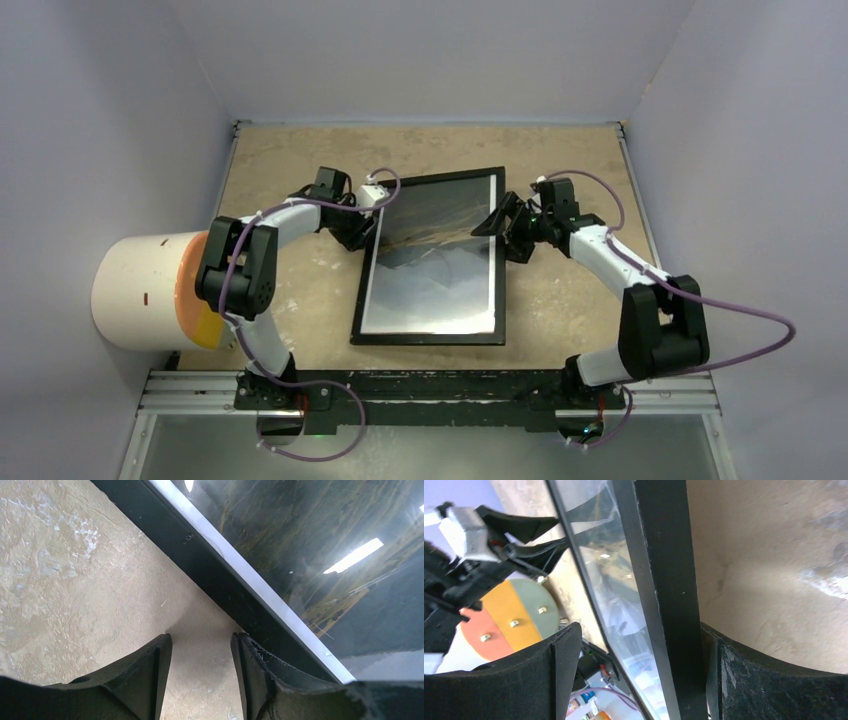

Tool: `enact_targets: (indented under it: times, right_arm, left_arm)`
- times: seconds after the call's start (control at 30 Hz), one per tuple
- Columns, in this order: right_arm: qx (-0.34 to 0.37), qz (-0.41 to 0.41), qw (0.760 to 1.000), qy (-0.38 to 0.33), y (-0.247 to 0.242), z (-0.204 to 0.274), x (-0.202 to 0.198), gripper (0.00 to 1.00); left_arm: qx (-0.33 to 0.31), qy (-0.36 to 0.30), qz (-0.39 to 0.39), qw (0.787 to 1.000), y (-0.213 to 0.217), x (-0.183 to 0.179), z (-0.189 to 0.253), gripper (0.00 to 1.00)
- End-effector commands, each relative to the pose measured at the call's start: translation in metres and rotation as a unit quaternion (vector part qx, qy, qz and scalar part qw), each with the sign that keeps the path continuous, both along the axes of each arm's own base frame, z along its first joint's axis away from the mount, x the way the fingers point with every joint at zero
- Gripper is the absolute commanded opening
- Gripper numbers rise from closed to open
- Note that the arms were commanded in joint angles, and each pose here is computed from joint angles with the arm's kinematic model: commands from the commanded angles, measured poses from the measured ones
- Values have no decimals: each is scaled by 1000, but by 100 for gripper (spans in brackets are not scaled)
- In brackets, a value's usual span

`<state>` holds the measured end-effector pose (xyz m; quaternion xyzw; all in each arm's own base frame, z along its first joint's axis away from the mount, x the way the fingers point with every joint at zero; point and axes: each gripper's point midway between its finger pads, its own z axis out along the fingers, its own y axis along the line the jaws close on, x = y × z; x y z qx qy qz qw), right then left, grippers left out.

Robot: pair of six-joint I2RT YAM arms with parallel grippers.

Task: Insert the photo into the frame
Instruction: Turn over the photo frame at the center of the board.

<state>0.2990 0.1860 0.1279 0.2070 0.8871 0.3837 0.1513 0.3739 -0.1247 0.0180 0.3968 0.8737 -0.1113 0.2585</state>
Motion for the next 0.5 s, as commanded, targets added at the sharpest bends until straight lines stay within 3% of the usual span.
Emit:
enact_targets:
  times: [0.0, 0.47]
  right_arm:
    - [-3, 15, 1000, -19, 1, -13, 14, 84]
    - [-64, 12, 997, 36, -11, -88, 23, 88]
  left_arm:
    - [-1, 68, -28, 997, -4, -41, -22, 52]
    - [-5, 70, -41, 997, -11, -51, -22, 52]
